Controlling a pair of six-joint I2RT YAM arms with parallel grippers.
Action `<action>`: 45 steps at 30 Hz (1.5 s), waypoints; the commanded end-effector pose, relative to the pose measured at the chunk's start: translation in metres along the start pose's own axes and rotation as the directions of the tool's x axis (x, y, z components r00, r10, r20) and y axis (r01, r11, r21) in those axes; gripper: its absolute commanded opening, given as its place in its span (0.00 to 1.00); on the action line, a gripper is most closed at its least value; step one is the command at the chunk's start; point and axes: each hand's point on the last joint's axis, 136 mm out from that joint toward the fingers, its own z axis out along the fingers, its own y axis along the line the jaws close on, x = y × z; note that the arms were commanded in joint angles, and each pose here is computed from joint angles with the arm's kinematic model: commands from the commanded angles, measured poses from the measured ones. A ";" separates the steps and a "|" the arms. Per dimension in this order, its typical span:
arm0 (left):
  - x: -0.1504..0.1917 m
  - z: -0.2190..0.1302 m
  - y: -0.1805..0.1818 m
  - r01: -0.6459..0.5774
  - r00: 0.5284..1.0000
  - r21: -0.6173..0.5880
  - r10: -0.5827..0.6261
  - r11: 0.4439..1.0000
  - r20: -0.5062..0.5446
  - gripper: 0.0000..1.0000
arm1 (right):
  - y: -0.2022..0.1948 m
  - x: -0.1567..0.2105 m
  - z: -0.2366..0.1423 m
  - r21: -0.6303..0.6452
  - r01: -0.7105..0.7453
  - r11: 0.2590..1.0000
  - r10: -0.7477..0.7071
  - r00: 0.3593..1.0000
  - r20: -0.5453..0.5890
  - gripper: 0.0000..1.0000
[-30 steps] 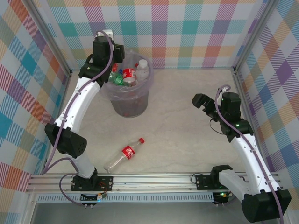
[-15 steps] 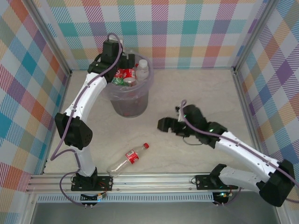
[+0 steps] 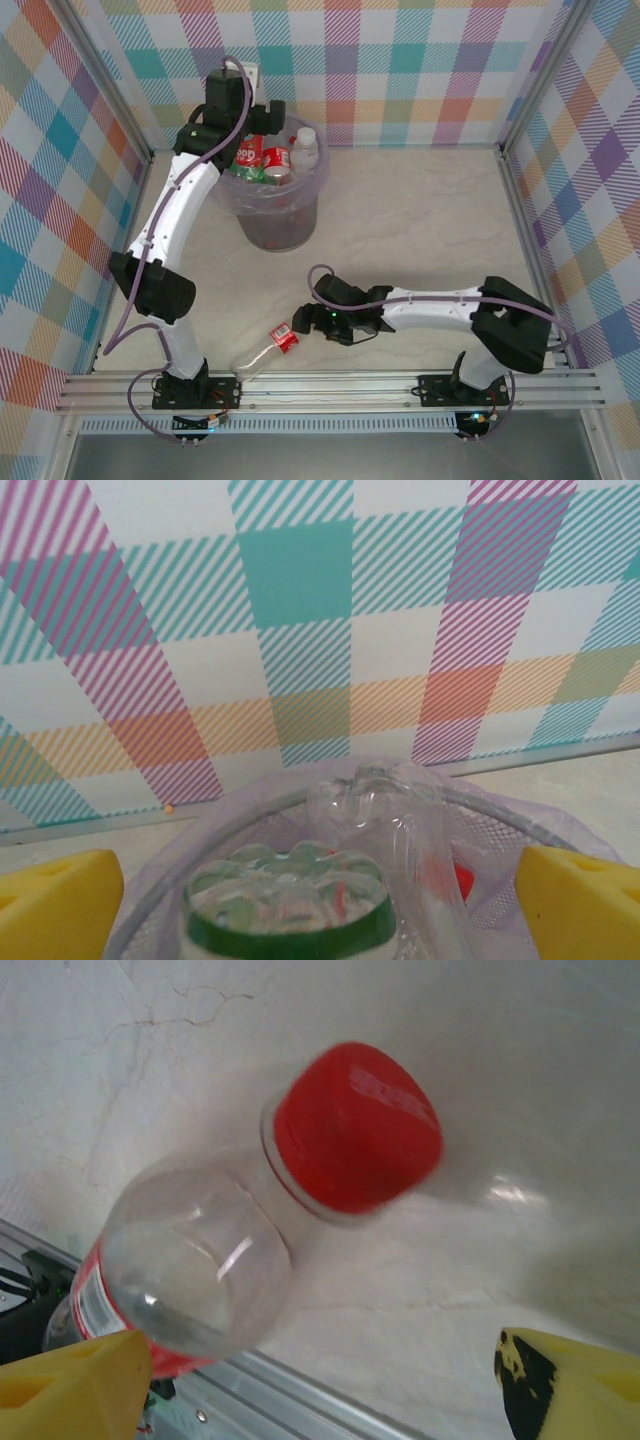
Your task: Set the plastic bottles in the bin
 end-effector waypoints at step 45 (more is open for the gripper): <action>0.255 -0.203 0.005 0.249 0.834 -0.037 -0.234 0.968 -0.500 0.98 | 0.027 -0.083 0.045 -0.074 -0.007 0.997 0.017 0.990 0.141 0.53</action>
